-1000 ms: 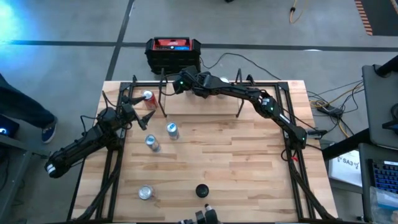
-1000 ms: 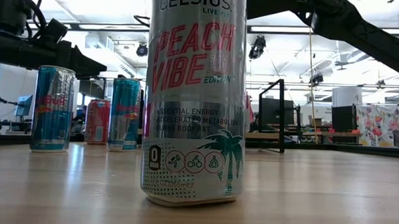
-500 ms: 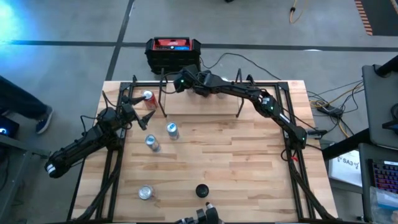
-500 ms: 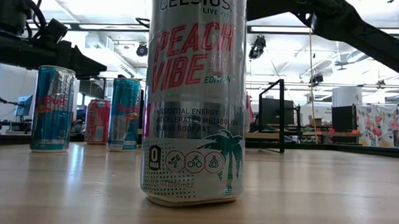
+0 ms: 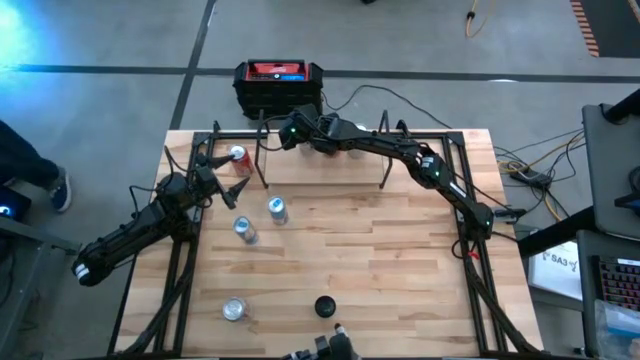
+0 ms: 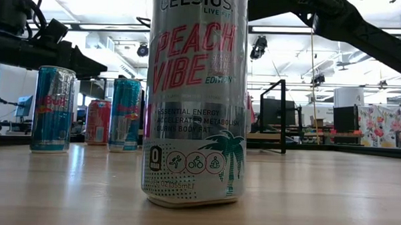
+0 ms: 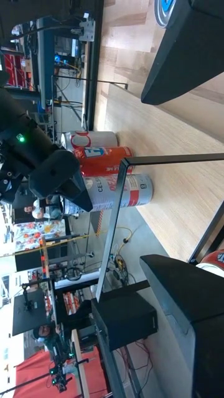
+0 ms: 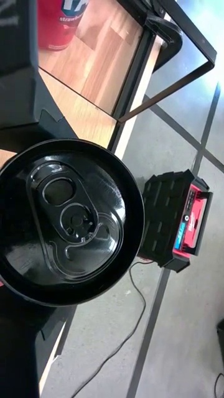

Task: Place canned beverage on shelf
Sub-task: Adjust the white and pink soda can on the shelf

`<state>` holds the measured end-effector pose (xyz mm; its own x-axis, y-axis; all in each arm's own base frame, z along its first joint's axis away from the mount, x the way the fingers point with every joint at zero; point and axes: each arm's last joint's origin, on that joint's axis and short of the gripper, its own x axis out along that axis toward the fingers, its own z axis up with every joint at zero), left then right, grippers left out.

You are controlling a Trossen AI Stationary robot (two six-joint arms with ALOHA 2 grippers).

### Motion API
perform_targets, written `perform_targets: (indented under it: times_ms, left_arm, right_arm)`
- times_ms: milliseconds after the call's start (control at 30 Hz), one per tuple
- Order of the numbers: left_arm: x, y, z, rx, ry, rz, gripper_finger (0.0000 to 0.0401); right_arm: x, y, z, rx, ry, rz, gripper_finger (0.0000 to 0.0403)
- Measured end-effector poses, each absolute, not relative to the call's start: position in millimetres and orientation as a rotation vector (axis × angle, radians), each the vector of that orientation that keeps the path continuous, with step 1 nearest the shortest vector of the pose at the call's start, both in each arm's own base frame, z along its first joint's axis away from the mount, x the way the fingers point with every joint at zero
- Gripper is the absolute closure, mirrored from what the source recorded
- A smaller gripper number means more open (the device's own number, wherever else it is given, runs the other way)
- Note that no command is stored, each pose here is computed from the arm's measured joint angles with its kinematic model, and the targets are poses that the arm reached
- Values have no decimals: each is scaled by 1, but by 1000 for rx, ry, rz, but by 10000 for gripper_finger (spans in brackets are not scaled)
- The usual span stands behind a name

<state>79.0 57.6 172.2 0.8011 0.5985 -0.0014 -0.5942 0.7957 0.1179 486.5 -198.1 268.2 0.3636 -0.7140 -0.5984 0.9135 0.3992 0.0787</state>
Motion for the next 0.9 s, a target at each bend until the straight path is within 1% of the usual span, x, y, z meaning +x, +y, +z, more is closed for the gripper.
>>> perform_targets:
  times_ms: [900]
  left_arm:
    - [79,58,172,114,40,641,3]
  right_arm:
    - [487,-198,268,421,530,-1086,163]
